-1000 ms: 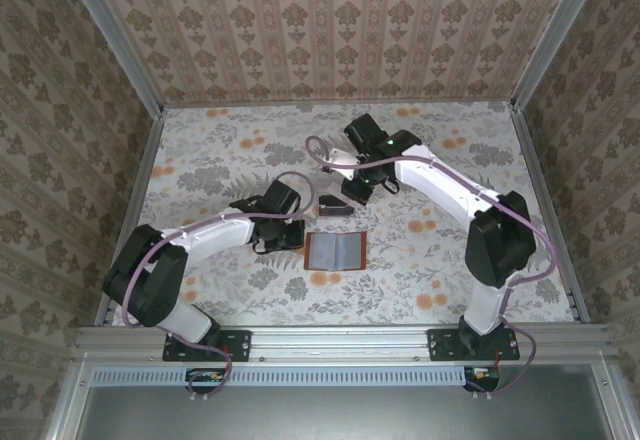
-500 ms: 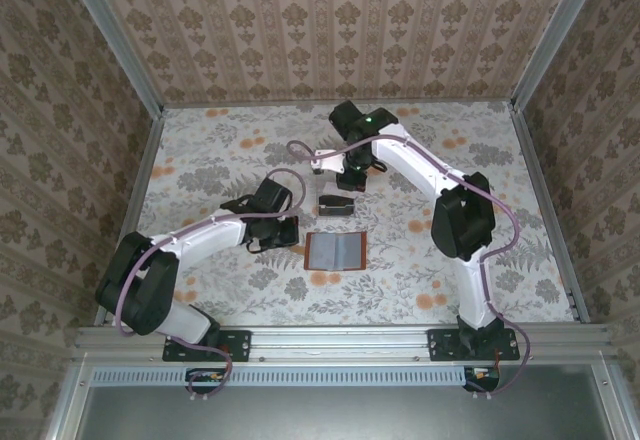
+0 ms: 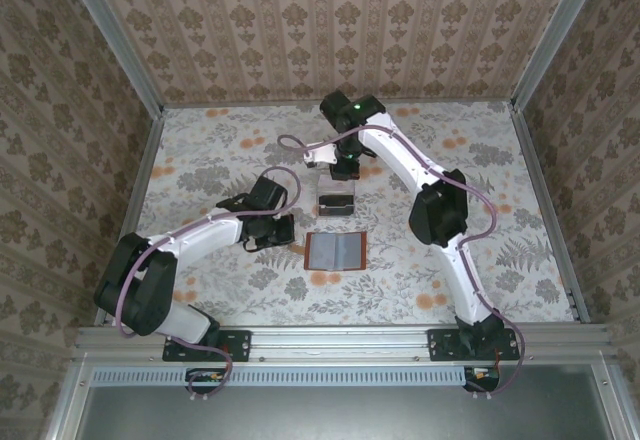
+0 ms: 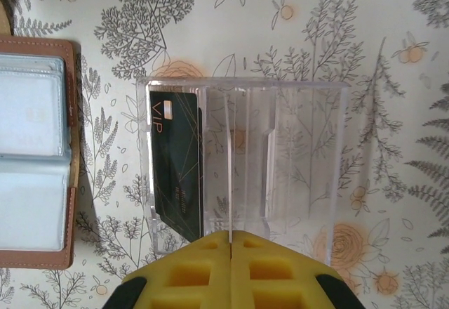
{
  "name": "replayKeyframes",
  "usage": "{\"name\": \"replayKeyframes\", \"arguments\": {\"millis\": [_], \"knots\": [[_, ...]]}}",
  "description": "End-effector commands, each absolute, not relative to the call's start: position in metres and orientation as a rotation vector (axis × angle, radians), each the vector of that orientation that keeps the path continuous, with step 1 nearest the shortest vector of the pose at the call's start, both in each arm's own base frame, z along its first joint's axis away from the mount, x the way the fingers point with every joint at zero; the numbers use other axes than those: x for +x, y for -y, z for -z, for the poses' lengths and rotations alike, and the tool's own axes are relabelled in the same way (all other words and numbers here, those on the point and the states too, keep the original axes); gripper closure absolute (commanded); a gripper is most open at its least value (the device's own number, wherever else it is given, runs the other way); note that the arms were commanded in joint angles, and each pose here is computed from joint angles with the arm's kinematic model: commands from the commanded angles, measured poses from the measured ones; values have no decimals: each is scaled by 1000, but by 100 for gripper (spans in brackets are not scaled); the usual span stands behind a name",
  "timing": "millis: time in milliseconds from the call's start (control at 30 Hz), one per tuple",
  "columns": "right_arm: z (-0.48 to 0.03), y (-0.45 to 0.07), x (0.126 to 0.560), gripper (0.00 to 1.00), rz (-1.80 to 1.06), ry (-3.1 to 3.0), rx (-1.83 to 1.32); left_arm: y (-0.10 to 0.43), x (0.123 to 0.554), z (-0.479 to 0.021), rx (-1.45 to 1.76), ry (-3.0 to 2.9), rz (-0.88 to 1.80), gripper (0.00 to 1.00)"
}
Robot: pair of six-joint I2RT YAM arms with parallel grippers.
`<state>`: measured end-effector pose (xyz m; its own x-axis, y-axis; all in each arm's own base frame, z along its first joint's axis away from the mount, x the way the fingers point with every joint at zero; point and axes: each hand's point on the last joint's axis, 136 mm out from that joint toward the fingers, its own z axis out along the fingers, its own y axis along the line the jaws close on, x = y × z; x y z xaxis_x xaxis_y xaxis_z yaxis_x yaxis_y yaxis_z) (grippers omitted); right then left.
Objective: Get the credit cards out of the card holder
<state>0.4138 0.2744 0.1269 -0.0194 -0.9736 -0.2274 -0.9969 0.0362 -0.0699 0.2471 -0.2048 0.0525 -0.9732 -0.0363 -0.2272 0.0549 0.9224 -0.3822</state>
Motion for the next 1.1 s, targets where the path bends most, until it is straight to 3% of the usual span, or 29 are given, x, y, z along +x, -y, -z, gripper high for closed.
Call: {"name": "replayKeyframes", "arguments": {"millis": [0,267,433,500,800,1067], "knots": [[-115,-265,408,100,-169,-2123,-2115,199,245,-54,8,-2859,582,96],[-96,-269,406,97,-220,-2150,-2127,198,245,-47,-3,-2879,582,97],[-92,-268,410,79,-191,-2173,-2109,199,247,-47,-1,-2880,587,97],[-94,-266,421,76,-122,-2178,-2072,199,247,-47,3,-2880,588,97],[-127,-264,444,75,10,-2162,-1864,204,249,-53,32,-2871,620,96],[-124,-278,403,75,-223,-2156,-1905,214,250,-58,59,-2856,651,96]]}}
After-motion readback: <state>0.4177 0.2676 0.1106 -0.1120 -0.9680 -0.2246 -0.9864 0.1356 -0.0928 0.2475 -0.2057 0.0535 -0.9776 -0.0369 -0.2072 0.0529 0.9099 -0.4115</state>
